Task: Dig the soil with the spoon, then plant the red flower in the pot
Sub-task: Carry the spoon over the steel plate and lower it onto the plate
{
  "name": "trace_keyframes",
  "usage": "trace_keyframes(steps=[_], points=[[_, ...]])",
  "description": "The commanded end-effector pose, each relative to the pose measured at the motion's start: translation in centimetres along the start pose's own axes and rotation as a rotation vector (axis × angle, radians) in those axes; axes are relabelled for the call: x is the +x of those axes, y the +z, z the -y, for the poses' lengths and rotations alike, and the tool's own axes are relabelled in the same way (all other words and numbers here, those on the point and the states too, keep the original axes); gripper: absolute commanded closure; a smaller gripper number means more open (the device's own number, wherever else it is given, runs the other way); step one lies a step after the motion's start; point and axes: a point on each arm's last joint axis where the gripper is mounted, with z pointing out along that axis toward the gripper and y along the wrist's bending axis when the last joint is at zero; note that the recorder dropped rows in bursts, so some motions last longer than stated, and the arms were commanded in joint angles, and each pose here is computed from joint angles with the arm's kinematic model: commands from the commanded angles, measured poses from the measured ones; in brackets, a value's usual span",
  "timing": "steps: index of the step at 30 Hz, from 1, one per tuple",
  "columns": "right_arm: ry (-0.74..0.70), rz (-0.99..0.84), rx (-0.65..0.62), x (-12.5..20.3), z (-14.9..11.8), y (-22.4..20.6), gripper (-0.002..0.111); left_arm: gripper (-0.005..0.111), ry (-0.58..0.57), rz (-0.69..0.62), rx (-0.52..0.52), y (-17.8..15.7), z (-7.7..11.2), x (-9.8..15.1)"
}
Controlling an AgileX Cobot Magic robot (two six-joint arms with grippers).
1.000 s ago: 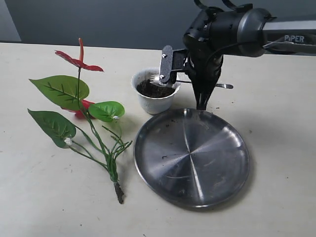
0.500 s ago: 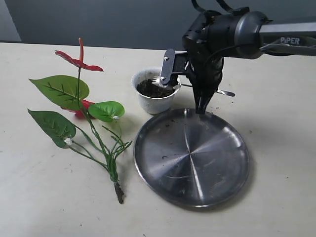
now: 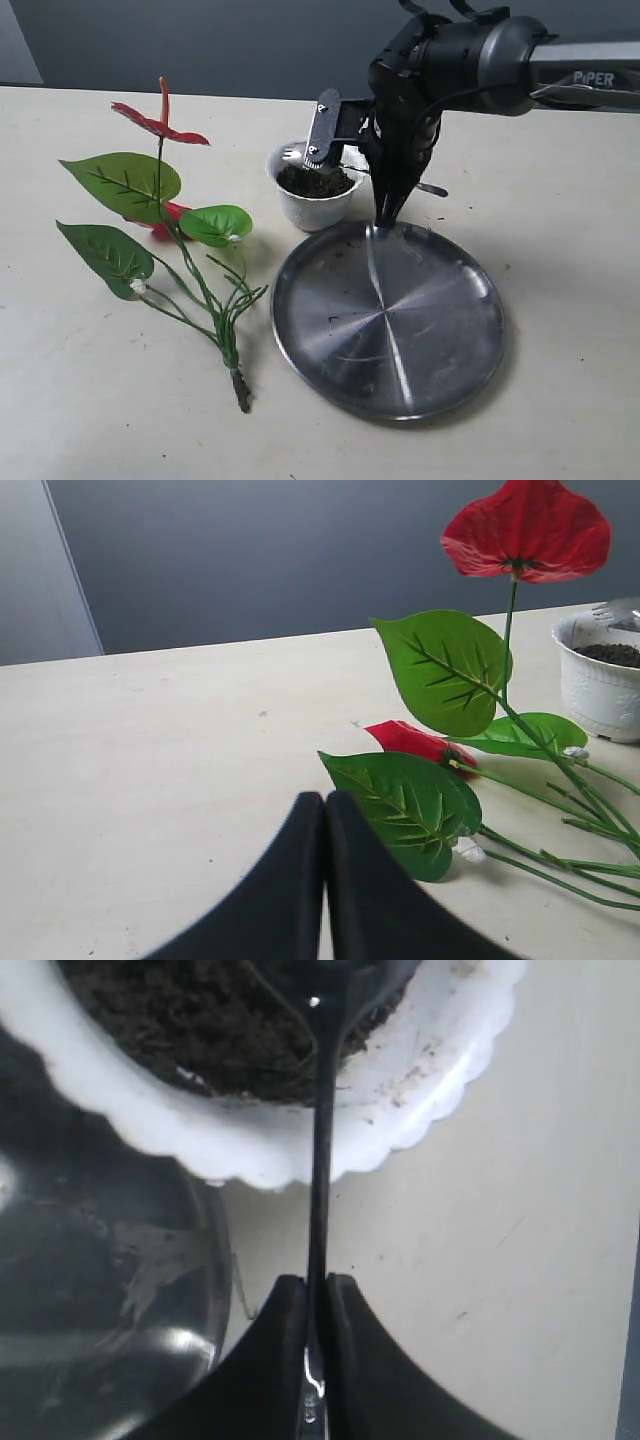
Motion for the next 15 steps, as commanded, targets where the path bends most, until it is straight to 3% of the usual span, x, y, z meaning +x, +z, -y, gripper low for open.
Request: trace_keyframes(steps=[1, 8, 12, 15], points=[[0.023, -0.042, 0.038, 0.5, 0.6, -0.6, 0.109, 0.106, -0.005, 0.017, 0.006, 0.0, 0.0, -0.2], [0.184, -0.034, 0.109, 1.5, 1.9, -4.0, 0.109, 0.106, -0.005, 0.017, 0.006, 0.0, 0.0, -0.2], [0.584, -0.057, 0.114, 3.7, 3.2, -4.7, 0.109, 0.106, -0.005, 0.017, 0.006, 0.0, 0.0, -0.2], [0.779, -0.147, -0.014, 7.8, 4.3, -3.5, 0.109, 0.106, -0.005, 0.017, 0.006, 0.0, 0.0, -0.2]])
